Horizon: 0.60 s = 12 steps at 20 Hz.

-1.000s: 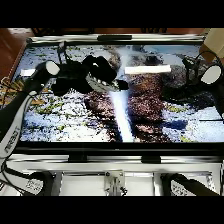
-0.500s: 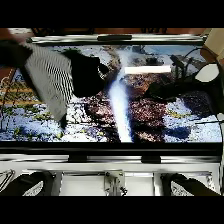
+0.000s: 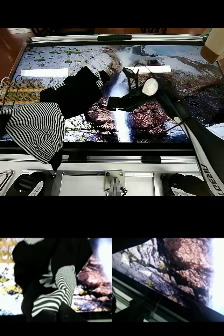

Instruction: Fold the shirts.

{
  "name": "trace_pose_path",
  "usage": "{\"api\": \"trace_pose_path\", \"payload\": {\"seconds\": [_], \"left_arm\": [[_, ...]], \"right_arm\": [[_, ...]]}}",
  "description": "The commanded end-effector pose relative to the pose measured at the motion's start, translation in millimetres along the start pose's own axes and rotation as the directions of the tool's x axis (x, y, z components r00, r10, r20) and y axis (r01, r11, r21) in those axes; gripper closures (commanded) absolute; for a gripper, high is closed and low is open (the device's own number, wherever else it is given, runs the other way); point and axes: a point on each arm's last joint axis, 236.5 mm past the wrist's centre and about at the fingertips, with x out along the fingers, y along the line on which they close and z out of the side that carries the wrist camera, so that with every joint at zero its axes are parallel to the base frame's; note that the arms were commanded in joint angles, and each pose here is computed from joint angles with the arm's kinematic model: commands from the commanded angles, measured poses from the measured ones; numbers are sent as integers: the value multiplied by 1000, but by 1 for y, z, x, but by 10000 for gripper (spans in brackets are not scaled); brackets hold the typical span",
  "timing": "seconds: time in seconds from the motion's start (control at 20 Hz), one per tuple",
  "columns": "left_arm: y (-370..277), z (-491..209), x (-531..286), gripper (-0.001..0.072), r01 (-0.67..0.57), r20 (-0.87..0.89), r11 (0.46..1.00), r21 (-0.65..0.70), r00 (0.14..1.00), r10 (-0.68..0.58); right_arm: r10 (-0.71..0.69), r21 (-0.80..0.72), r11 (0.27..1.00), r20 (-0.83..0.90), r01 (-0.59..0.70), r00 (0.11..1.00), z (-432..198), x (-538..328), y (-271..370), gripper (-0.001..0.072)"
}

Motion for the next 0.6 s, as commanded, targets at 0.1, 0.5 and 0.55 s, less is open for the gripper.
{"api": "trace_pose_path", "payload": {"seconds": [0.1,0.5,0.55], "left_arm": [[15,-84,49,656,-66,-184,996,-65,981,53],[-92,-8,91,656,445,240,859,-251,889,-391],[-100,21,78,656,524,357,808,-271,834,-421]], "right_arm": [[156,146,976,56,-163,986,18,61,36,26],[-15,68,998,25,13,1000,14,21,-14,35],[-98,68,993,54,94,994,19,-4,-37,35]]}}
